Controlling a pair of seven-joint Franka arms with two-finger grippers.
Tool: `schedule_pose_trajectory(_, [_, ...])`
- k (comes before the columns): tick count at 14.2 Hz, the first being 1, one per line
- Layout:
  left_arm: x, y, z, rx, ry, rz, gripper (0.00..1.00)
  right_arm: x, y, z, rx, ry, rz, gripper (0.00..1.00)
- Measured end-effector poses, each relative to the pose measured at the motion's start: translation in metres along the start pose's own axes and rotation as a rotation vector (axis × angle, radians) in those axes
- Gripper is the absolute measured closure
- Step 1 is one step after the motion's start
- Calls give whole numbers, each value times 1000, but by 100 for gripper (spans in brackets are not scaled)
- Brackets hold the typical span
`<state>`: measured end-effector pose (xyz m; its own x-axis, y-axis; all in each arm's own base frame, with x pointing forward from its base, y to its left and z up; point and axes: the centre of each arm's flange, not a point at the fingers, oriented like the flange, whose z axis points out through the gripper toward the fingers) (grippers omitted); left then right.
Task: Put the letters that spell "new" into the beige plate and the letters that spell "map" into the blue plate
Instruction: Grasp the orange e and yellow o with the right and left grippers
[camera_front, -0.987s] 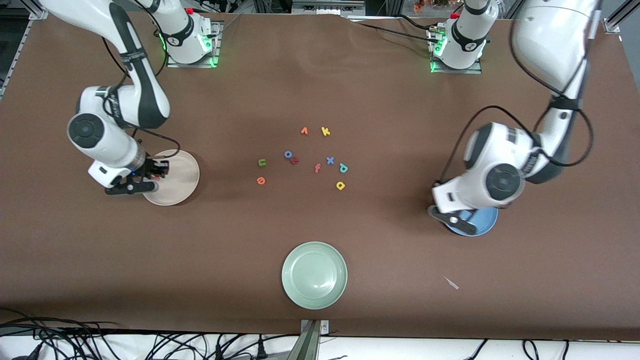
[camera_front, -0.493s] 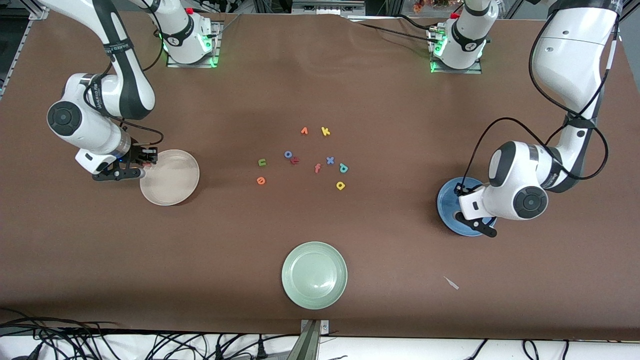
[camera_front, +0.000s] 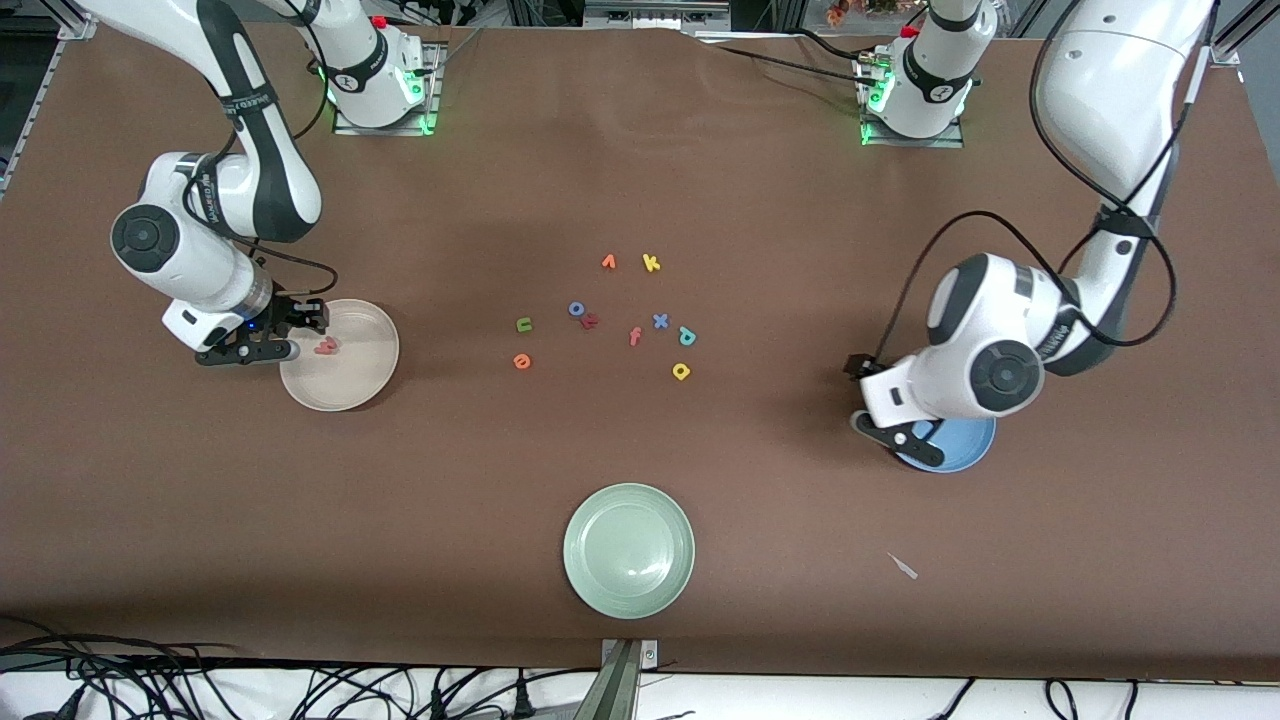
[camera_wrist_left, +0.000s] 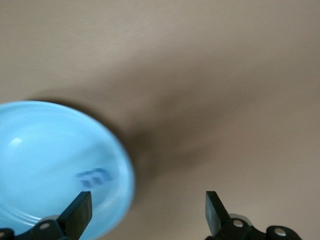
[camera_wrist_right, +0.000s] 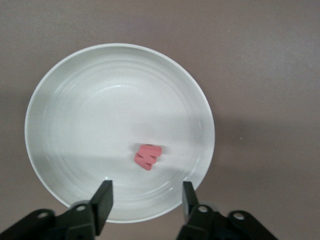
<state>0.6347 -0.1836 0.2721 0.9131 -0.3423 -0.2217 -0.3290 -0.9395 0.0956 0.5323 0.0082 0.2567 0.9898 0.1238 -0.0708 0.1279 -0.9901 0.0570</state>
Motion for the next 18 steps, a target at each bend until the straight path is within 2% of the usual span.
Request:
schedule_pose_trajectory(3, [2, 68, 8, 7, -1, -181, 0, 5, -45, -1, 12, 13, 31, 31])
schedule_pose_trajectory(6, [8, 129, 25, 0, 43, -347, 0, 7, -118, -9, 30, 31, 72, 29])
schedule_pose_trajectory(10, [9, 205, 56, -43, 97, -591, 0, 1, -202, -23, 38, 58, 79, 29])
schedule_pose_trajectory(12, [10, 239, 75, -94, 135, -703, 0, -4, -227, -22, 37, 59, 98, 29])
schedule_pose_trajectory(15, [11, 262, 98, -145, 152, -841, 0, -5, -247, -15, 31, 53, 124, 29])
schedule_pose_trajectory(18, [16, 252, 106, -144, 157, -886, 0, -3, -259, -8, 28, 53, 144, 29])
